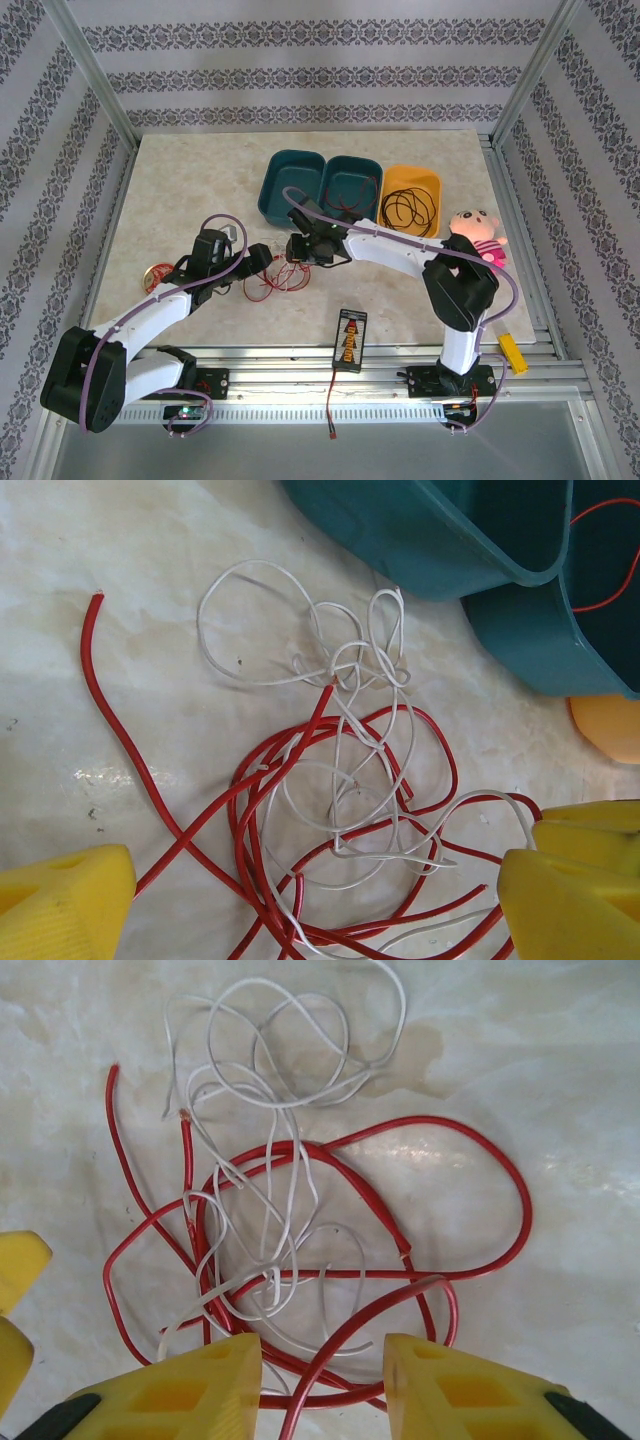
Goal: Untangle the cables
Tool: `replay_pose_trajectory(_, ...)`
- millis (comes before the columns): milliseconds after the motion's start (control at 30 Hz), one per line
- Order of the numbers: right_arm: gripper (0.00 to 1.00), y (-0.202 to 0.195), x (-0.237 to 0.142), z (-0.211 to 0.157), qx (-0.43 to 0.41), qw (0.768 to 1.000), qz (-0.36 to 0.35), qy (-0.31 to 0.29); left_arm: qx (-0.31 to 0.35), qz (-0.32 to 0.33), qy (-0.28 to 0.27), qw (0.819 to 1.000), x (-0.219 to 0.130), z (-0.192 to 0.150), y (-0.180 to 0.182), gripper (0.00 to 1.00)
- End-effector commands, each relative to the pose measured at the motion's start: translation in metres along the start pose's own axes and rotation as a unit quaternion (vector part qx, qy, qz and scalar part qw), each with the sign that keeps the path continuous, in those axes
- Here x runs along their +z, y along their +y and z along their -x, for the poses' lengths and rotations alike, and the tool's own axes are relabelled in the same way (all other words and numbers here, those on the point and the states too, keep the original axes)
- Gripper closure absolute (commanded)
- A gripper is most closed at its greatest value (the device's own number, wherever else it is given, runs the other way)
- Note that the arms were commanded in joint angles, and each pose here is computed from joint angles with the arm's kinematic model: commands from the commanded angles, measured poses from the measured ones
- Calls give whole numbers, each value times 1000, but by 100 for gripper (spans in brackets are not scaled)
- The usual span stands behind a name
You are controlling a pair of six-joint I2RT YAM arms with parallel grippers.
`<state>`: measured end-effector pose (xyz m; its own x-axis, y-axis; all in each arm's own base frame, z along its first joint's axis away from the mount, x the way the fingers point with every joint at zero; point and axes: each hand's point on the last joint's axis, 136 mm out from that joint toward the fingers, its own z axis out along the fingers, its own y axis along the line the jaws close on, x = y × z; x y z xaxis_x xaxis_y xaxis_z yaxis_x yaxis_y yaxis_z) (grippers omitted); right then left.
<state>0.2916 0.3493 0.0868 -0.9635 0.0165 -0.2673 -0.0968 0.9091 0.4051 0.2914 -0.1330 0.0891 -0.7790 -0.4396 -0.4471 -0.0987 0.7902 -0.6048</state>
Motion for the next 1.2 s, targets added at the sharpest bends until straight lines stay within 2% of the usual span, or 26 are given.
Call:
replay_pose_trajectory(0,67,13,2,-1,2,1000,14,6,1,-15,-14,1000,-3,7,-5,7)
replay_pose_trajectory(500,95,20,-19,4,-40,999,2,-29,4,-15,-12,1000,-3,5,-4,6)
replay_pose_trajectory(1167,100,71,-98,12,-143,982,79,-94,46,-44,-40,997,-18,13,-18,11)
